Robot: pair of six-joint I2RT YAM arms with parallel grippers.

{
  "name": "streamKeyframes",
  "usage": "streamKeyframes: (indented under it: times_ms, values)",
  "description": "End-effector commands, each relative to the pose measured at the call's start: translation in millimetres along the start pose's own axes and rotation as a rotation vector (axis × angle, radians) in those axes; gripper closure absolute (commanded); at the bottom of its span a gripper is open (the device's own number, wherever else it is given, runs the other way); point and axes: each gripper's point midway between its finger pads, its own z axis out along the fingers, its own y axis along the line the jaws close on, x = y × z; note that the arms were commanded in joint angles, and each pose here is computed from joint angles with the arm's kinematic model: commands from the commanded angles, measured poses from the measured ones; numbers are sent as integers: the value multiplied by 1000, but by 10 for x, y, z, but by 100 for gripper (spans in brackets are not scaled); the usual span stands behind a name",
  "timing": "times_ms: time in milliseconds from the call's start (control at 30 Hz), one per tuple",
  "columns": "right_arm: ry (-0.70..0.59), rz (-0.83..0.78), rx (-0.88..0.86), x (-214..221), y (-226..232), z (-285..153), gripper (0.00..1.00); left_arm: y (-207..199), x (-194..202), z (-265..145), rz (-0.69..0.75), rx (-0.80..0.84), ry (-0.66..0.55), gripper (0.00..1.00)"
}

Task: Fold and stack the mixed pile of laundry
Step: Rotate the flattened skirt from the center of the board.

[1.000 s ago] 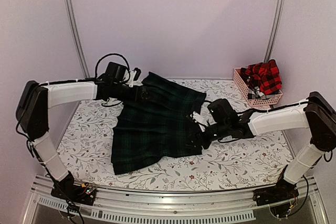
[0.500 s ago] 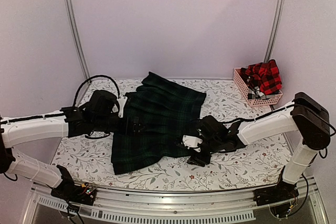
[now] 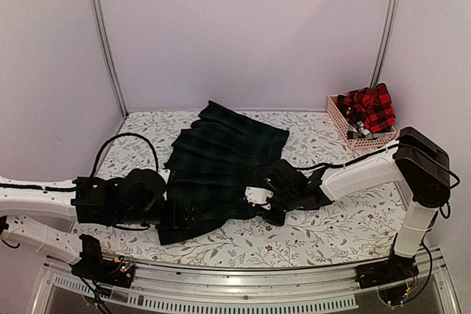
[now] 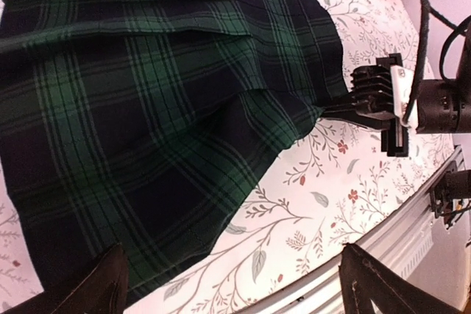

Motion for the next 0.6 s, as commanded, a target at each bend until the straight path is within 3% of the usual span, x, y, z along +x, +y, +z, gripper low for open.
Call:
streamKeyframes:
  times_ms: [0,133,267,367,567]
  values:
    - [95,25,-137,154,446,114,100,-24,93,-68,-137,-55,-1,0]
    - [54,65,-183,-22,560,145,100,-9,274,35,-257,-56,51,0]
    - [69,96,-195,-36,593,189,100,353,342,183,-349,-193,85,0]
    - [74,113,-210,-30,634,186,100,656,208,276,-421,-248,57,1]
    - [86,145,-238,-88,704,221,100,1098,-289,522,-506,-228,-34,18]
